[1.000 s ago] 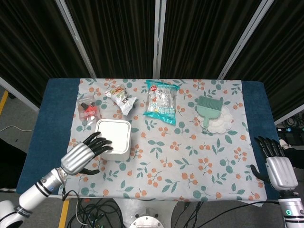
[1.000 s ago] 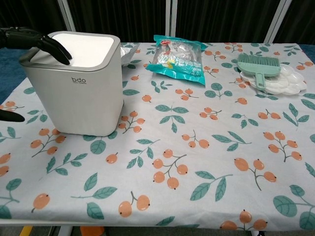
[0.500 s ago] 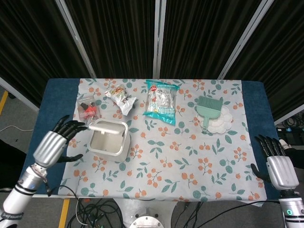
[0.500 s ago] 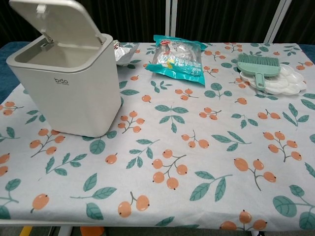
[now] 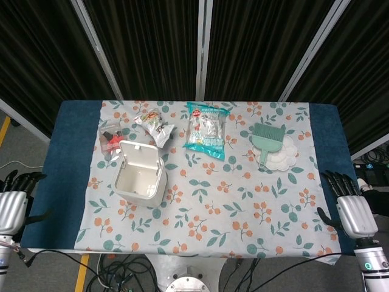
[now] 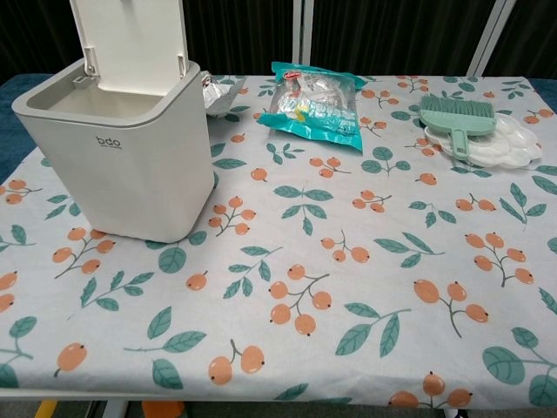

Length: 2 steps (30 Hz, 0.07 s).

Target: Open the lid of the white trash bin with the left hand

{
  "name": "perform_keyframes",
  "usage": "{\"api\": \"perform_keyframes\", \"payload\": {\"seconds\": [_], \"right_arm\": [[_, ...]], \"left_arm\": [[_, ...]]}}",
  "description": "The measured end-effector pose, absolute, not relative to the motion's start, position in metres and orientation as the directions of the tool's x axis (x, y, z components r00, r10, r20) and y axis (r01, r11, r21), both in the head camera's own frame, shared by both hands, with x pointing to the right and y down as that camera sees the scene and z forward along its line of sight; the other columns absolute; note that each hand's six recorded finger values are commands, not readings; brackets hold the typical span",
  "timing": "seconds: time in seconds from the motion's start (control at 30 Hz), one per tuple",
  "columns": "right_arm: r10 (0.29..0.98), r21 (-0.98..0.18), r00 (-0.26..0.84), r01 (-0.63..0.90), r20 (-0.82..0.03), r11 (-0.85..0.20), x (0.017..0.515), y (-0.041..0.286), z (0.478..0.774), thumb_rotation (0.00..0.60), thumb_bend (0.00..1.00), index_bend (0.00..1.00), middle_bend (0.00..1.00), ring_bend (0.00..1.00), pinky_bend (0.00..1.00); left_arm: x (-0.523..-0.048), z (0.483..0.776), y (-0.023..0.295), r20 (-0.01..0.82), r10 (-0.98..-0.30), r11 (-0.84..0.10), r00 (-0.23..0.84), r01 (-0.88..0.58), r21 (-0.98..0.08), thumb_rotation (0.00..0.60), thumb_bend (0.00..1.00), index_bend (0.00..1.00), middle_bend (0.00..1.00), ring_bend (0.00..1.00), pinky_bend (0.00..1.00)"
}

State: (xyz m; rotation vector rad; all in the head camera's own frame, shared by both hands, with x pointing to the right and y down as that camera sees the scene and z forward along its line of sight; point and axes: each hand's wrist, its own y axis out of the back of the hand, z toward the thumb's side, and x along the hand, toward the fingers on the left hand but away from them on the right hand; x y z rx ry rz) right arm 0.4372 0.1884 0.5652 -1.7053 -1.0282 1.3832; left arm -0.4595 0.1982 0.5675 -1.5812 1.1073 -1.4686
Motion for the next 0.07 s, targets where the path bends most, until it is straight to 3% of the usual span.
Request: {"api": "perform_keyframes", "payload": {"seconds": [0.07], "right_arm": [[0.903, -0.891, 0.118, 0.154, -0.414, -0.428, 0.4362, 0.1893, 0.5634, 0.600, 0.26, 0.00, 0.03, 0.00, 0.00]], "left_arm": [[-0.4605, 0.5680, 0.2116, 0.400, -0.916, -0.395, -0.029, -0.119, -0.911, 0.594, 0.00, 0.22, 0.18, 0.15, 0.00]]}}
